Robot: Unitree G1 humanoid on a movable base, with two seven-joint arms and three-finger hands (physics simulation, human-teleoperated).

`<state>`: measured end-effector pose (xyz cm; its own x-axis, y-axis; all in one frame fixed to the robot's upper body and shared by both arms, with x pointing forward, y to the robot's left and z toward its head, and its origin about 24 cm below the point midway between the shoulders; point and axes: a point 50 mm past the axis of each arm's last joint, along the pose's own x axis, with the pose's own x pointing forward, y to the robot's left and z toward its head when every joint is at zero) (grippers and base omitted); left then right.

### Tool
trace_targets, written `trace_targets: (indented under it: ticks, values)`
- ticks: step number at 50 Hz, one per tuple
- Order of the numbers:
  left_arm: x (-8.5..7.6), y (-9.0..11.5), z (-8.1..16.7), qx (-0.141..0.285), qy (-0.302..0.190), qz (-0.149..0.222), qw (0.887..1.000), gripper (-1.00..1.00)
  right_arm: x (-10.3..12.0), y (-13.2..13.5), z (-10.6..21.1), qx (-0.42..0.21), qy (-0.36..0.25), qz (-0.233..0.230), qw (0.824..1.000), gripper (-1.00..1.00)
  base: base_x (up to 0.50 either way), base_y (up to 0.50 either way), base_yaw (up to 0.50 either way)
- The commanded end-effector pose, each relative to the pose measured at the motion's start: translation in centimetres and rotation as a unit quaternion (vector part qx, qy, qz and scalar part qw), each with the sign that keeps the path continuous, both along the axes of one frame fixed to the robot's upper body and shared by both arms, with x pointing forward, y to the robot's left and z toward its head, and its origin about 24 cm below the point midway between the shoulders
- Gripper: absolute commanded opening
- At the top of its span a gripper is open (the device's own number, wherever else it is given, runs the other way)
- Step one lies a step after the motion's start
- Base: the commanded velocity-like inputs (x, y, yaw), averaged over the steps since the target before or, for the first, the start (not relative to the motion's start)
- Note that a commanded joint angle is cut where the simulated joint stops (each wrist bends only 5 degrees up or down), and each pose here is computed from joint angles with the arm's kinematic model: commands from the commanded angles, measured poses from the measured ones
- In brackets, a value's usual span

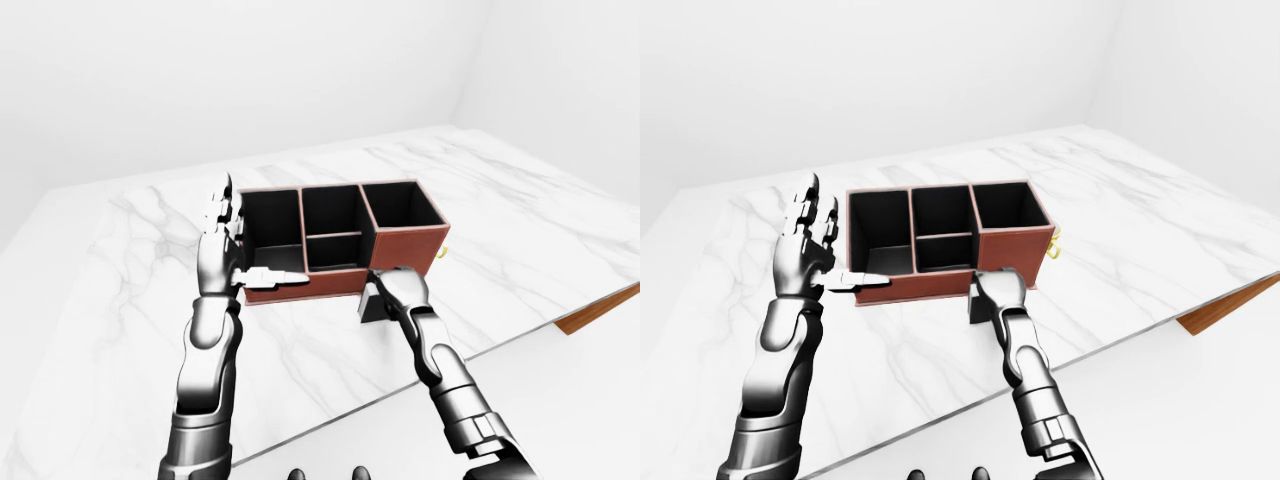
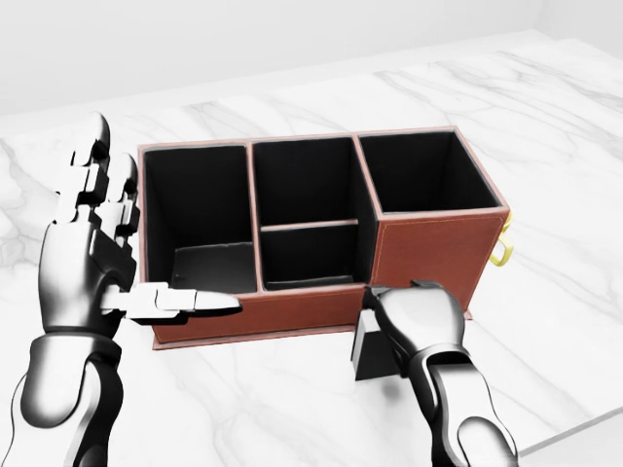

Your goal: Pick up the book and place it in the right compartment of the caddy.

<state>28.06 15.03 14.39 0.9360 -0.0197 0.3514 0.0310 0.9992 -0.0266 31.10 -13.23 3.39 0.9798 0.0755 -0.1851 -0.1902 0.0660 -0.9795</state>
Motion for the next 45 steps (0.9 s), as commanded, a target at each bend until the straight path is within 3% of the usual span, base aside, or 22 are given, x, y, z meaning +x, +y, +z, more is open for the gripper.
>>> trace_targets:
  ticks: [1, 20, 31, 41, 45]
  values:
    - [0.1, 0.0, 0.0, 0.001, 0.000, -0.001, 1.000, 1.00, -2.0, -0.2, -3.5, 0.029, 0.092, -0.006, 0.995, -1.00, 0.00, 0.00, 0.00]
    - [-0.2, 0.0, -0.3, -0.001, 0.004, 0.000, 1.000, 1.00, -1.7, -0.3, -1.7, 0.042, 0.059, -0.006, 0.997, -1.00, 0.00, 0.00, 0.00]
    - [-0.3, 0.0, -0.1, -0.004, 0.001, 0.000, 1.000, 1.00, -4.1, -1.1, 5.1, 0.028, 0.018, 0.008, 0.999, -1.00, 0.00, 0.00, 0.00]
    - [-0.4, 0.0, 0.1, -0.006, -0.004, 0.000, 1.000, 1.00, -6.9, -2.5, 8.0, 0.019, 0.015, -0.007, 1.000, -1.00, 0.00, 0.00, 0.00]
    - [-0.5, 0.1, 0.1, -0.008, -0.004, 0.001, 1.000, 1.00, -7.8, -3.1, 10.3, 0.018, -0.025, -0.012, 0.999, -1.00, 0.00, 0.00, 0.00]
